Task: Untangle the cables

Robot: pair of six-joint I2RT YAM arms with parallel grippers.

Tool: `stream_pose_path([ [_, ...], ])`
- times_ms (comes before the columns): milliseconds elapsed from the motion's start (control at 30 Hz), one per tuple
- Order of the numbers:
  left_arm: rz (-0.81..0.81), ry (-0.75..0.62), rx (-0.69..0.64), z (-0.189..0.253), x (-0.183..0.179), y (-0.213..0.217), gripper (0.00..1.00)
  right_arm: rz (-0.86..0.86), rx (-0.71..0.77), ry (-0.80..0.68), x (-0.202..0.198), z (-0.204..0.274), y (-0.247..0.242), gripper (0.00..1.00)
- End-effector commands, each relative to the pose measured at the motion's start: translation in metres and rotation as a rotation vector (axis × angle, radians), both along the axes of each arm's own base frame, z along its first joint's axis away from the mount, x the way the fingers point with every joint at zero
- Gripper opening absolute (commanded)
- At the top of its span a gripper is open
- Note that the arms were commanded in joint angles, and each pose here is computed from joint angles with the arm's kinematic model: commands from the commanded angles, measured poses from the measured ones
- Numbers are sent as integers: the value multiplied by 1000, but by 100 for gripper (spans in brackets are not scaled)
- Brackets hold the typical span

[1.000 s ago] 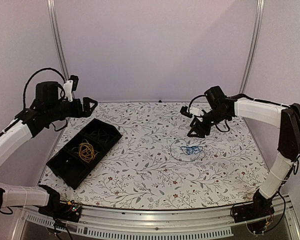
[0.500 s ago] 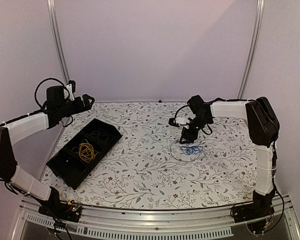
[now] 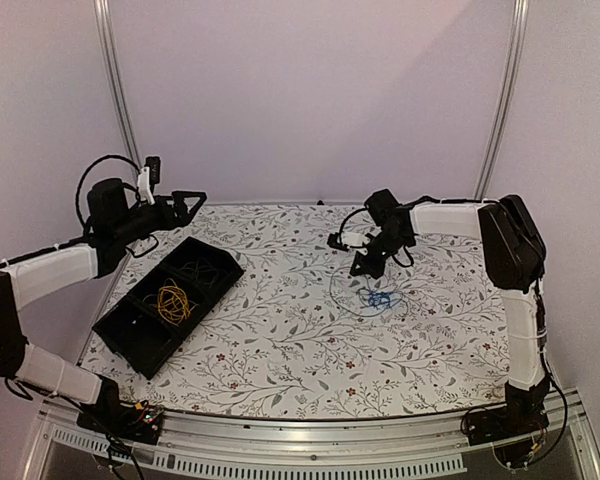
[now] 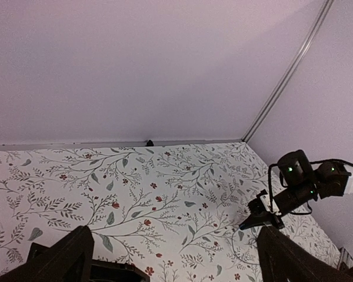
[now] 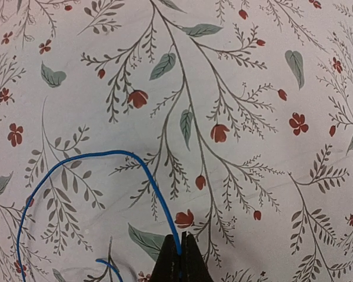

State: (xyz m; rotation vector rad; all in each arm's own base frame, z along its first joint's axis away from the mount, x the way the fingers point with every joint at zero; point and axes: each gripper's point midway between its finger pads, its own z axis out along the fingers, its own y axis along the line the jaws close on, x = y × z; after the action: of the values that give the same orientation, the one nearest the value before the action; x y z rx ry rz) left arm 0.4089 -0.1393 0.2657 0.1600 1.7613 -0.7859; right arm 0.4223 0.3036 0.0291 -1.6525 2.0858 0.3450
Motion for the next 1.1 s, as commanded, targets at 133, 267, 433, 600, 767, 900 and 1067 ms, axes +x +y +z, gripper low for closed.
stream_pose_path([
  [133, -238, -167, 28, 40, -51, -92, 100, -7, 245, -73, -23, 155, 17, 0],
  [267, -334, -213, 83, 46, -77, -152, 86, -23, 316, -120, -42, 219, 10, 0],
  [433, -279, -377, 216, 51, -108, -208, 76, -49, 374, -144, -58, 259, 6, 0],
  [600, -246, -385, 238, 33, -120, -265, 80, -48, 389, -166, -68, 283, 4, 0],
  [767, -56, -233, 179, -2, -80, -279, 71, -10, 436, -139, -84, 303, 7, 0],
  [900, 2, -215, 137, -31, -51, -301, 64, 67, 520, -94, -110, 325, 11, 0],
  [1067, -80, -147, 138, -104, -30, -358, 59, 152, 623, -128, -138, 371, 9, 0],
])
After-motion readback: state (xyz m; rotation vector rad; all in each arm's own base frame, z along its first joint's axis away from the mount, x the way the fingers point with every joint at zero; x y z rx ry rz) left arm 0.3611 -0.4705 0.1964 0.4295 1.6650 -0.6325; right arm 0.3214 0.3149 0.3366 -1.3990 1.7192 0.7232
